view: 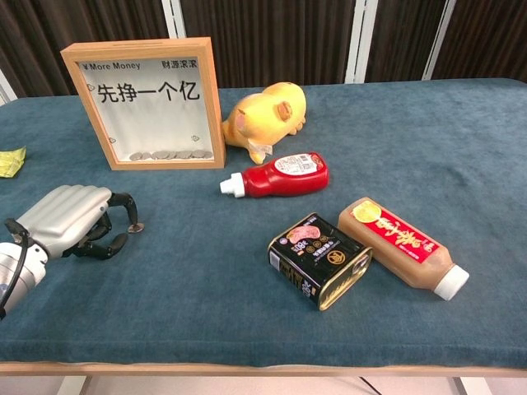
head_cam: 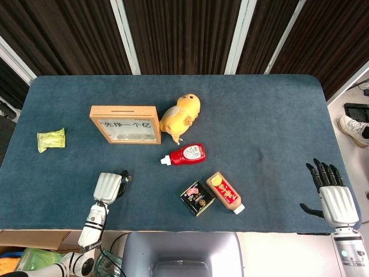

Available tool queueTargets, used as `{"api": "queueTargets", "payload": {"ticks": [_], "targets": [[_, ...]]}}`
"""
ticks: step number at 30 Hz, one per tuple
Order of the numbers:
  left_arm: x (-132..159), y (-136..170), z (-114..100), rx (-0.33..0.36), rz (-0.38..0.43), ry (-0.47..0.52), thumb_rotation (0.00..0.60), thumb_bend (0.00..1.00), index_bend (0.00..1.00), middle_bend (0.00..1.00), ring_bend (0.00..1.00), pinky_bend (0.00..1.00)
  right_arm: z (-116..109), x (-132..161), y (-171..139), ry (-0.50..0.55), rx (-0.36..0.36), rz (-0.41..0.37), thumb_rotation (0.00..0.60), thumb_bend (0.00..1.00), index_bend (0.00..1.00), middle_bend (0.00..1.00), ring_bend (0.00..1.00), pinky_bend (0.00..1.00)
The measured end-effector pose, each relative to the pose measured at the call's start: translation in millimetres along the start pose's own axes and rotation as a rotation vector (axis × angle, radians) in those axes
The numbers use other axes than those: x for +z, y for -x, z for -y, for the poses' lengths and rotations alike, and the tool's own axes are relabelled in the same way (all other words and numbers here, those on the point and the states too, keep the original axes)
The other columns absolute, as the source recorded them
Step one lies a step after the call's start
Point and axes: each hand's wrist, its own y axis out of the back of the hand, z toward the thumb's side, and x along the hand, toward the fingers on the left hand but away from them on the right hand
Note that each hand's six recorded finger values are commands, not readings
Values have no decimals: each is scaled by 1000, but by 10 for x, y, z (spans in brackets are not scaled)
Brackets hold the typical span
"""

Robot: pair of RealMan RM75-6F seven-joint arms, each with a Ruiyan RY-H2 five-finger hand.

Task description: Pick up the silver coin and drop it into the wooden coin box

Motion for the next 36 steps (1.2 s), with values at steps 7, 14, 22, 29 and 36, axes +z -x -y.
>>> {"api": "queueTargets", "payload": {"ticks": [7,14,22,29,36], "targets": [[7,1,0,-2,3,-4,600,390,449,1000,1000,1000,-2,-2,1,1,-1,1,600,170,0,0,0,0],[13,-7,1,-11,6,-9,600,389,437,1000,1000,1000,-4,-7,0,3,-1,3,600,170,0,0,0,0],[32,-3,-11,-27,11,-6,600,389,416,1000,1000,1000,-11,-11,-3,4,-2,4,600,170,0,0,0,0],[36,-4,-11,-36,12,-8,600,388,420,1000,1000,1000,-9,-10,-3,3,-1,4,600,171,0,0,0,0],[6,-36,-4,-37,-4,-21,600,389,475,1000,1000,1000,-11,-9,-6,5,-1,3,600,170,0,0,0,0]]}}
